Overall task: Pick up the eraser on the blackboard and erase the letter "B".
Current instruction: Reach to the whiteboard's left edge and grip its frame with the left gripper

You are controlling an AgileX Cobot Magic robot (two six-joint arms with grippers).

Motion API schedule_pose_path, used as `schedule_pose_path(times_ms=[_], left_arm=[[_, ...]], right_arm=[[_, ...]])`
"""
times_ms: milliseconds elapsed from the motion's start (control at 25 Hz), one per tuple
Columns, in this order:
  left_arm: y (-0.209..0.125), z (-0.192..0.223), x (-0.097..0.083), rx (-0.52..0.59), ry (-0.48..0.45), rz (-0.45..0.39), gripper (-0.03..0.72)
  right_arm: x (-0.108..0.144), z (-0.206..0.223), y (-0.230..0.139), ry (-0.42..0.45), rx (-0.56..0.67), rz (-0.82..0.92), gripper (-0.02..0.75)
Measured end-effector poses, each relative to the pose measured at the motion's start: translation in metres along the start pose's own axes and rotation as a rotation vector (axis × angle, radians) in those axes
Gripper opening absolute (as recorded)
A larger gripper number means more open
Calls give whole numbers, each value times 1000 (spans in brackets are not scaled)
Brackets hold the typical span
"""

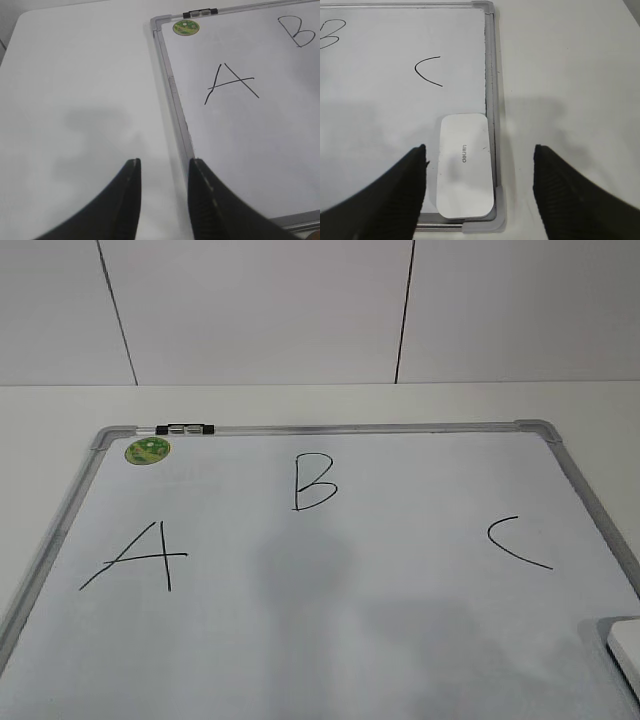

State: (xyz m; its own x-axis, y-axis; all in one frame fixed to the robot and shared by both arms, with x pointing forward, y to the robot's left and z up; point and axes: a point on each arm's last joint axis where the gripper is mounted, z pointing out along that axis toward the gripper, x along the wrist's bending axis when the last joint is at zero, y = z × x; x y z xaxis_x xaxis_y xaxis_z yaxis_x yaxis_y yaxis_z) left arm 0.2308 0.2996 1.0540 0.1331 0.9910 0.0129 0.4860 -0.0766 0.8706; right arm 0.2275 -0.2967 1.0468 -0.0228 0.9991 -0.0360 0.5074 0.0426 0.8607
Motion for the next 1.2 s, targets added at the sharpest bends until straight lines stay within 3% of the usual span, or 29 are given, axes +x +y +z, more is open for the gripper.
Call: schedule_pose_path(times_ms=[800, 1200], left_arm=[[0, 0, 0, 0, 0, 0, 241], [0, 0, 0, 0, -4, -2, 241]], right_arm=[[1, -1, -1, 6, 11, 2, 535], [13, 14, 10, 162, 244, 74, 535]])
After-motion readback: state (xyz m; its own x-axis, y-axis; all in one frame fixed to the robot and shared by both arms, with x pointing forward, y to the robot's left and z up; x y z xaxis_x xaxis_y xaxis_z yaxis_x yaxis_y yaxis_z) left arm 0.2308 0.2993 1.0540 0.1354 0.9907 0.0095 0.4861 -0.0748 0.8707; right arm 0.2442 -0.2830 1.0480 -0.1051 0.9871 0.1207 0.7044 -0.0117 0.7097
